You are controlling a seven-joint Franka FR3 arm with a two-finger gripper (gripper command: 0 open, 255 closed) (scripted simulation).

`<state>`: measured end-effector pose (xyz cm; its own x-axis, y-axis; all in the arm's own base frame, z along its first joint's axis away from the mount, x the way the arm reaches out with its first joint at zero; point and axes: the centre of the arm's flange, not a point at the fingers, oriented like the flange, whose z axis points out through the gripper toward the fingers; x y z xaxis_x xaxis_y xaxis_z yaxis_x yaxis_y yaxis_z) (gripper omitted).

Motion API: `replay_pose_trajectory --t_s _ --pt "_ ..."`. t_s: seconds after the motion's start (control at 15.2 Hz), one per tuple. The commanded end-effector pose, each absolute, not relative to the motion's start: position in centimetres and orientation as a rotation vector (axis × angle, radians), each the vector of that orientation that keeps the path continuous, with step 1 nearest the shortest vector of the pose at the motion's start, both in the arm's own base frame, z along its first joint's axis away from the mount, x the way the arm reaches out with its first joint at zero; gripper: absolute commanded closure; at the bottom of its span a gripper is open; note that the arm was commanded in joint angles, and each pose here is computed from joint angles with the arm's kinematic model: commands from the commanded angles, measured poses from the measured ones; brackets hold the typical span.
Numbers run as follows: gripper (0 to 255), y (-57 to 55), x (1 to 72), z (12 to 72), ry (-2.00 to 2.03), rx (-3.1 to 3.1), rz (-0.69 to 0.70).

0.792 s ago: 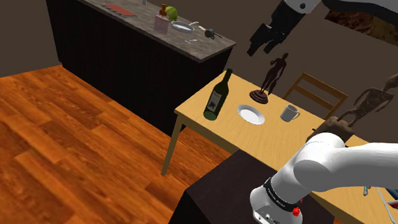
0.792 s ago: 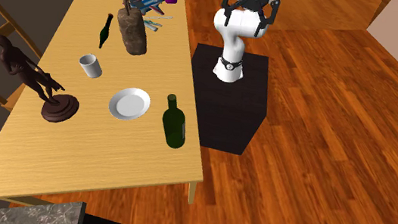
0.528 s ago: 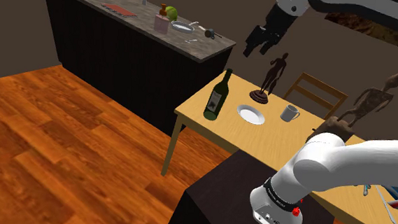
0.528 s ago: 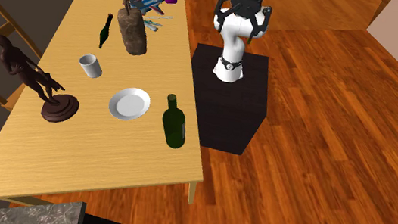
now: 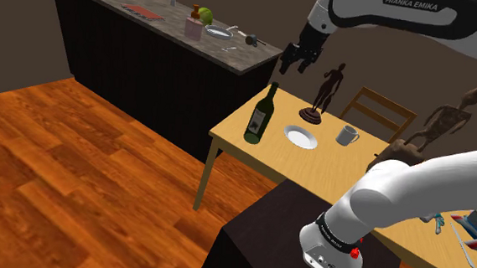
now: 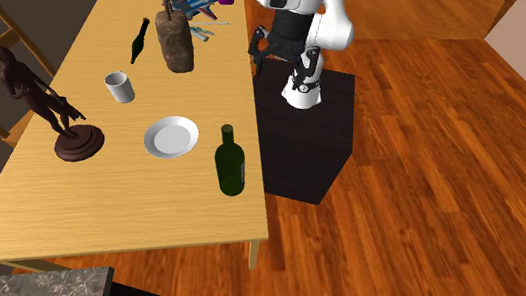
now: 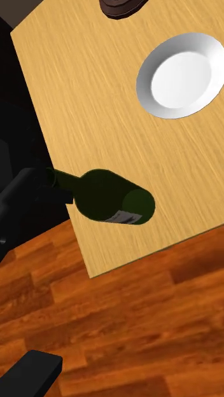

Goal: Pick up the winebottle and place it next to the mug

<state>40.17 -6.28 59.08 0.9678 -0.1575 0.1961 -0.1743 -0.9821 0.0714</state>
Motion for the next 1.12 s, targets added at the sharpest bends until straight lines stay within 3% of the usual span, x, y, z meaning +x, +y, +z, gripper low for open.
replay_pose_trajectory --t_s 0.0,0.59,1.06 --pt "0 -8.1 41.9 57.5 -0.281 3.035 0.268" --pt "0 -15.7 48.9 50.2 -0.393 3.059 0.162" --pt "0 -16.3 49.6 46.6 -0.399 3.060 0.156"
